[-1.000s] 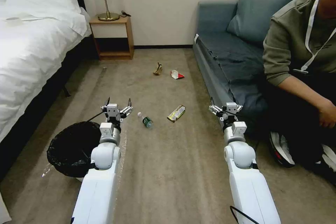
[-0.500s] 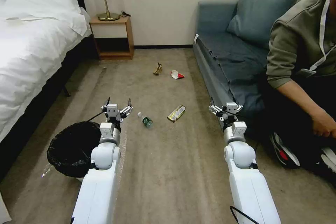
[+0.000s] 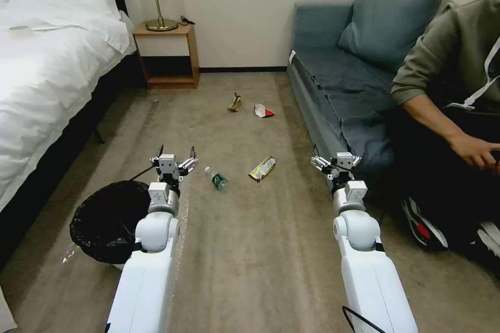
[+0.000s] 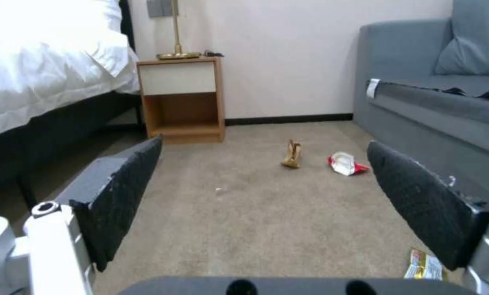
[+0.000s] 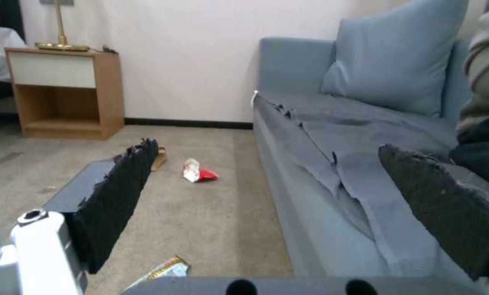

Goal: Pick up the trash bin, then pick up the garbage on the floor and place it into the trash bin.

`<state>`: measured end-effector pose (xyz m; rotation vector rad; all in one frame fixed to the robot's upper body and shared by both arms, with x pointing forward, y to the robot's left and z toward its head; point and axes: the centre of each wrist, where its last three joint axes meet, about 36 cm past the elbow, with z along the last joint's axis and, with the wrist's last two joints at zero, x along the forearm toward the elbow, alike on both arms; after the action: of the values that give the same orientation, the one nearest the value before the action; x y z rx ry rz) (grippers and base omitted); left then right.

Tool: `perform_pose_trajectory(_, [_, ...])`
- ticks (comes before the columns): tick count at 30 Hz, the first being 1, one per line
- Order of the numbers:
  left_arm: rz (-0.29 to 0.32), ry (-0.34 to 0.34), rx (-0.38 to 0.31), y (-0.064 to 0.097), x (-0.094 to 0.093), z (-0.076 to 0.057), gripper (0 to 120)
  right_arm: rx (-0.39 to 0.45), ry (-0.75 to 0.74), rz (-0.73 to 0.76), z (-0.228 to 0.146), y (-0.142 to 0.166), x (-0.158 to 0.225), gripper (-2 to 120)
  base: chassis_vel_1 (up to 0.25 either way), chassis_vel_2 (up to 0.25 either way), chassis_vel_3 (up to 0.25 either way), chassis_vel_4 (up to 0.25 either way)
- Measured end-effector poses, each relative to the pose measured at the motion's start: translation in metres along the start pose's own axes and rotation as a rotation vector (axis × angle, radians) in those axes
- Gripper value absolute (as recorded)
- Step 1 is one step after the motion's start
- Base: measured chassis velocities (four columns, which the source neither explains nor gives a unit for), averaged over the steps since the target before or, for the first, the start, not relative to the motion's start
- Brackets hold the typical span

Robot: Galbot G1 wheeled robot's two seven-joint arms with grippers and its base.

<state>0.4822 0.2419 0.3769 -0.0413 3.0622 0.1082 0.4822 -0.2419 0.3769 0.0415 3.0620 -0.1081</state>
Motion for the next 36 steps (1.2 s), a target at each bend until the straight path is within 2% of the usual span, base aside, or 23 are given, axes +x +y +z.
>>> perform_pose_trajectory(36, [0.0,0.0,0.0,0.0,0.0,0.0,100,0.0,0.0,0.0,0.0,0.0,0.0,100,0.0,0.0,0.0,0.0])
